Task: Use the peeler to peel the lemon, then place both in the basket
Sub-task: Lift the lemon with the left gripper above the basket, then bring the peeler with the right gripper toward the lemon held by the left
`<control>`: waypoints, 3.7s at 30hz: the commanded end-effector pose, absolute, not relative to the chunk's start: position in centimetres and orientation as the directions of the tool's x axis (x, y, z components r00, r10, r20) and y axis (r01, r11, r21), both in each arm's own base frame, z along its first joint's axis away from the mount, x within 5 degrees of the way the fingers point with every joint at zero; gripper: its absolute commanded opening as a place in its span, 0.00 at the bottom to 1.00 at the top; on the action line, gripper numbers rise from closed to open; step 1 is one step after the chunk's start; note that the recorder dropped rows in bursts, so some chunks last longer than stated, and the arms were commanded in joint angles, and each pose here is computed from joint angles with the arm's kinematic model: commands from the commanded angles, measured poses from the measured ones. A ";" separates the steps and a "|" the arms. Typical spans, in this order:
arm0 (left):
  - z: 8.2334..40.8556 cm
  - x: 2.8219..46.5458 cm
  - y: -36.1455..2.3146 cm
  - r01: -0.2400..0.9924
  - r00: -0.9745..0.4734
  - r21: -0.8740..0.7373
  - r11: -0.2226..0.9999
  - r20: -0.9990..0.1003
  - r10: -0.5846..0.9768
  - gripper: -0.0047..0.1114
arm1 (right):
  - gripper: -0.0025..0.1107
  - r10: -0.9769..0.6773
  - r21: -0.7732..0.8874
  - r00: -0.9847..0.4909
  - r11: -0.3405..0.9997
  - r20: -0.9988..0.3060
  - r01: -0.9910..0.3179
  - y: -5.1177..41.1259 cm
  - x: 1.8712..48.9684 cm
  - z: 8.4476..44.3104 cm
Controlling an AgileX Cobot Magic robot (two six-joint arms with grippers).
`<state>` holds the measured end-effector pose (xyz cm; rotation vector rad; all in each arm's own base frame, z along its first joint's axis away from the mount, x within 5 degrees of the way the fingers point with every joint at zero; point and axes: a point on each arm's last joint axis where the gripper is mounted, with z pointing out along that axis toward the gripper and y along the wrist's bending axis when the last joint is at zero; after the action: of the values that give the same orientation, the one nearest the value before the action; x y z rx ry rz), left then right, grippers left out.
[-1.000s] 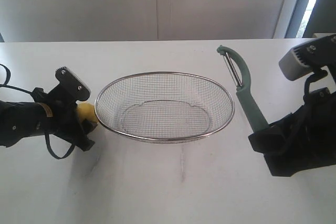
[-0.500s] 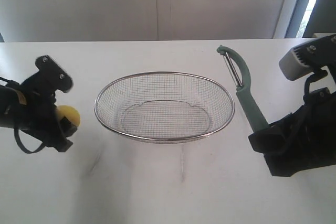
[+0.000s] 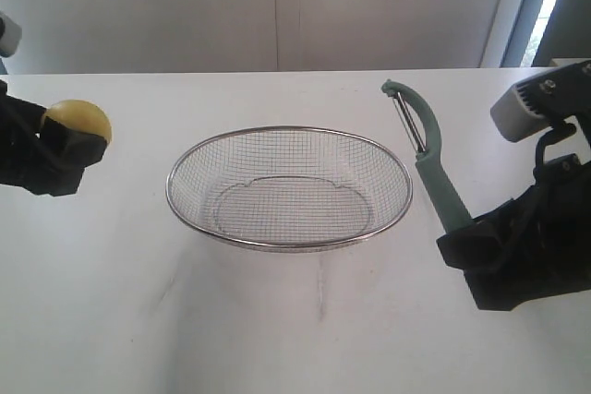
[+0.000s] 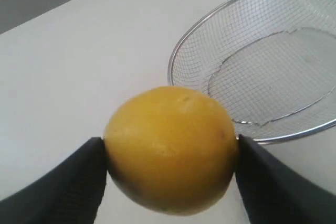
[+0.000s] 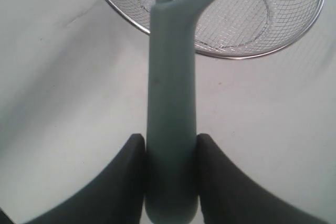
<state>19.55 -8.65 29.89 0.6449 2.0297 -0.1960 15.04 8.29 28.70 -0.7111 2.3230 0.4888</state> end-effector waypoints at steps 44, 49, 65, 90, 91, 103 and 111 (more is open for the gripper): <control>31.2 15.0 -14.1 0.745 -0.260 0.056 0.665 -0.893 0.367 0.04 | 0.02 -0.186 0.132 -0.597 0.884 -0.781 -0.449 8.6 19.8 27.9; 31.3 15.0 -14.1 0.744 -0.258 0.057 0.666 -0.895 0.364 0.04 | 0.02 -0.169 0.179 -0.673 0.892 -0.720 -0.416 9.2 21.3 25.8; 31.3 15.1 -14.1 0.743 -0.255 0.057 0.667 -0.897 0.362 0.04 | 0.02 -0.374 0.146 -0.566 0.727 -0.735 -0.671 13.0 20.7 25.2; 31.4 15.1 -14.1 0.739 -0.251 0.056 0.672 -0.902 0.351 0.04 | 0.02 -0.300 0.533 -0.693 0.467 -0.655 -0.706 17.3 21.4 22.0; 31.4 15.1 -14.1 0.739 -0.251 0.056 0.672 -0.902 0.351 0.04 | 0.02 -0.310 0.563 -0.703 0.433 -0.641 -0.704 17.7 21.6 21.8; 31.5 15.5 -14.3 0.726 -0.232 0.061 0.685 -0.916 0.328 0.04 | 0.02 -0.305 0.664 -0.752 0.353 -0.585 -0.660 18.8 22.4 21.0; 30.6 15.5 -15.6 0.783 -0.137 0.180 0.596 -0.884 0.447 0.04 | 0.02 -0.302 0.659 -0.751 0.361 -0.588 -0.660 18.8 22.4 21.0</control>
<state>15.58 -15.56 30.41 0.9784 1.8188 -0.4238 22.41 18.69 20.82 -0.8324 2.2804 1.3426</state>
